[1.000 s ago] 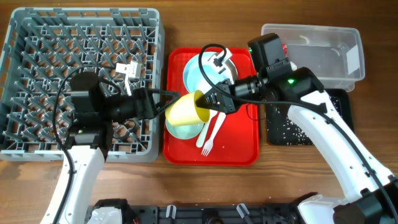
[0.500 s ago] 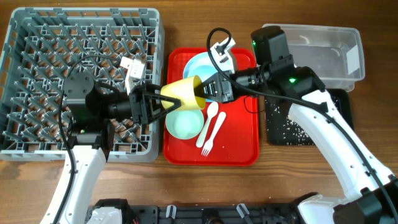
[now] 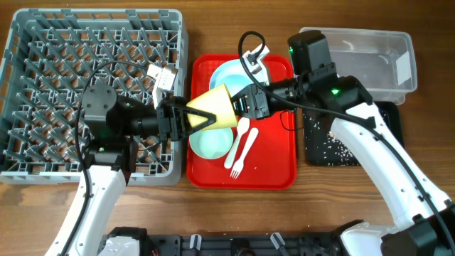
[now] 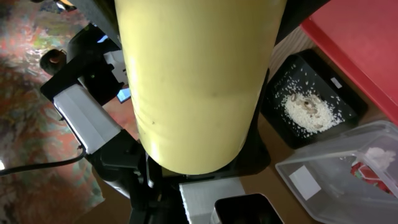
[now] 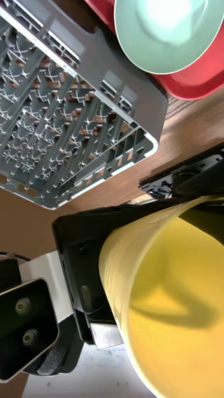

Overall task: Sort waste into correct bins and load items into the dishwasher rack
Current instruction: 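Lift the yellow cup with the right gripper and hand it to the left gripper, then place the yellow cup into the dish rack with the left gripper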

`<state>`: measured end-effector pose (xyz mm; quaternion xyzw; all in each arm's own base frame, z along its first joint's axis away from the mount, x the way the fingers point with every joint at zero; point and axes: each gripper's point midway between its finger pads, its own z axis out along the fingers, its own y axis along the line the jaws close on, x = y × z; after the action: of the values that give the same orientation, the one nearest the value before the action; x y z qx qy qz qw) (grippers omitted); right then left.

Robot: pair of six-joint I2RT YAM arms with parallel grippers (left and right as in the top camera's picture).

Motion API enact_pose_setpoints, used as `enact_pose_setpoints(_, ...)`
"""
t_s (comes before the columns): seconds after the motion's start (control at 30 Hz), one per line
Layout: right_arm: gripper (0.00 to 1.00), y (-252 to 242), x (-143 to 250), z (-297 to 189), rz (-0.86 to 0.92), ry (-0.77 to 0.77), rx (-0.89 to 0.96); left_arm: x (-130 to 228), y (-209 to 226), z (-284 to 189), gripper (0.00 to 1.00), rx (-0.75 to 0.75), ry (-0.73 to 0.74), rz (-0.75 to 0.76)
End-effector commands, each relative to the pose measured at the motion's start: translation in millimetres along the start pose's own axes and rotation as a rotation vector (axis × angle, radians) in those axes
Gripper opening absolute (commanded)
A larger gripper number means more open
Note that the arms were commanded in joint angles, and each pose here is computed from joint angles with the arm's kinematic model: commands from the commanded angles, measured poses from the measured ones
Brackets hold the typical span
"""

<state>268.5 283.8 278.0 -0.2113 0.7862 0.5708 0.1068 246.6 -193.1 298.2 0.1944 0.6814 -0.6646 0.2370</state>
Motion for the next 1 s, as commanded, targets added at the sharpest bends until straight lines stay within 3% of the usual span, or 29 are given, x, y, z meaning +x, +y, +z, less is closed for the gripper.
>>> enact_pose_setpoints(0.0, 0.15, -11.7, -1.4, 2.5, 0.015, -0.009, 0.056, -0.4, -5.1, 2.6, 0.47, 0.01, 0.008, 0.036)
enact_pose_setpoints(0.03, 0.22, -14.7, -1.0, 2.3, 0.022, -0.01, 0.072, -0.5, -5.0, 2.6, 0.47, 0.01, 0.008, 0.04)
enact_pose_setpoints(0.23, 0.36, -39.3, -2.5, -10.0, 0.054, -0.039, 0.183, -7.3, 5.1, -10.6, 0.36, -0.03, -0.032, 0.097)
enact_pose_setpoints(0.33, 0.41, -62.9, -11.5, -42.3, 0.083, -0.105, 0.255, -11.0, 37.7, -33.8, 0.34, -0.149, -0.113, 0.044)
enact_pose_setpoints(0.37, 0.43, -68.6, -15.1, -54.0, 0.089, -0.132, 0.272, -10.5, 52.1, -41.0, 0.34, -0.21, -0.142, 0.018)
enact_pose_setpoints(0.43, 0.44, -87.8, -16.2, -76.5, 0.111, -0.17, 0.356, -7.2, 87.7, -60.4, 0.24, -0.384, -0.206, -0.05)
enact_pose_setpoints(0.5, 0.44, -112.5, -4.9, -90.5, 0.156, -0.158, 0.499, -3.8, 114.2, -76.6, 0.06, -0.536, -0.252, -0.119)
enact_pose_setpoints(0.53, 0.44, -126.0, 5.1, -97.9, 0.192, -0.139, 0.591, -1.1, 122.6, -83.0, 0.04, -0.597, -0.269, -0.156)
enact_pose_setpoints(0.6, 0.45, -140.3, 24.0, -110.3, 0.239, -0.095, 0.716, 4.7, 130.1, -97.9, 0.04, -0.734, -0.294, -0.224)
enact_pose_setpoints(0.7, 0.45, -144.7, 43.7, -146.8, 0.265, -0.083, 0.95, 16.1, 118.5, -157.7, 0.04, -1.178, -0.313, -0.344)
enact_pose_setpoints(0.8, 0.54, -135.5, 56.1, -170.1, 0.272, -0.096, 1.046, 31.5, 96.2, -203.0, 0.04, -1.472, -0.289, -0.424)
enact_pose_setpoints(0.97, 0.56, -132.8, 62.5, -172.3, 0.289, -0.086, 1.048, 49.6, 103.6, -233.4, 0.04, -1.667, -0.236, -0.482)
